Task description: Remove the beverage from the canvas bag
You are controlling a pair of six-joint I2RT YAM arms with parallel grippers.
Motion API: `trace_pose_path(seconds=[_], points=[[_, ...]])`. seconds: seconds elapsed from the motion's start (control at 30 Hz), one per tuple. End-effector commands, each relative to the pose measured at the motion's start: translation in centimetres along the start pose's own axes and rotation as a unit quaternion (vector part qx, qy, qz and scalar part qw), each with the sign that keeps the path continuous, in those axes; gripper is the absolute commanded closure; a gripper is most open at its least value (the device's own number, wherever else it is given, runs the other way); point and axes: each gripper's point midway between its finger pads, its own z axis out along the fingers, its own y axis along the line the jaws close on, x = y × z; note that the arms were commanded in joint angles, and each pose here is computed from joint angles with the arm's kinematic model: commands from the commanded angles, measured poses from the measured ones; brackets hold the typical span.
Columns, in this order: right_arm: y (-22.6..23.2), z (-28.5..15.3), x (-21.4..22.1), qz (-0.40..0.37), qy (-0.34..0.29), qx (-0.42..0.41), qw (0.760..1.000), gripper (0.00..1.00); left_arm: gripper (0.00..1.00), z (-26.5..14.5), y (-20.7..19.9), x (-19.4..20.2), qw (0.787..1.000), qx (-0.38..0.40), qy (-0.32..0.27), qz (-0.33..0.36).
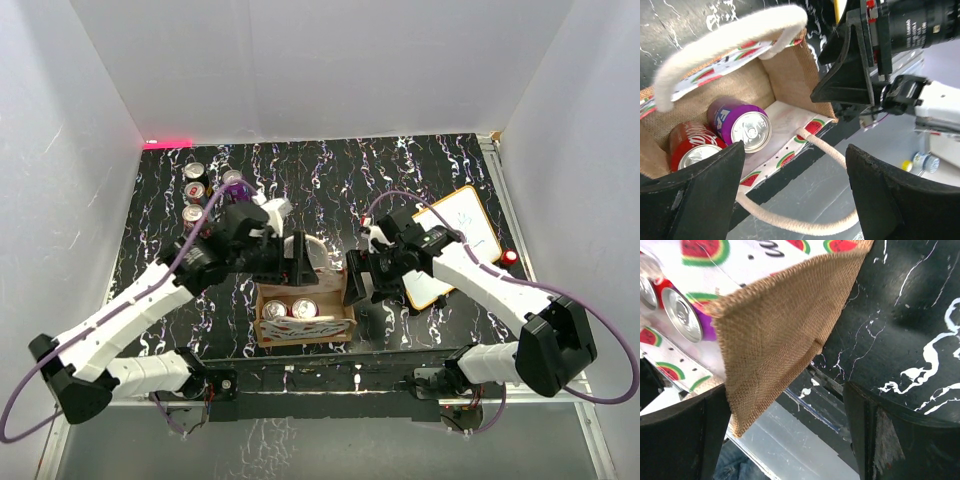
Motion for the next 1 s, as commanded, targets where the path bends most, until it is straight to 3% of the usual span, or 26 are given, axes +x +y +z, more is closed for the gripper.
trace_pose_path(seconds=[0.0,0.4,0.63,0.97], points=[[0.7,0.0,1.2,-0.037,0.001,-0.027,0.999,0.08,0.21,1.3,-0.7,0.8,0.998,-0.031,0.006,0.048],[2.7,1.5,2.3,-0.168,0.017,-0.055,0.984,0.05,0.2,6.0,0.5,3.5,0.986,-0.109,0.047,0.117],[2.3,1.8,3.0,-0.158,0.023,-0.049,0.986,0.05,0.16,5.1,2.9,4.9,0.976,-0.143,0.073,0.15],[1.8,2.2,3.1,-0.147,0.028,-0.038,0.988,0.12,0.12,5.9,4.6,7.2,0.947,-0.142,0.162,0.238]])
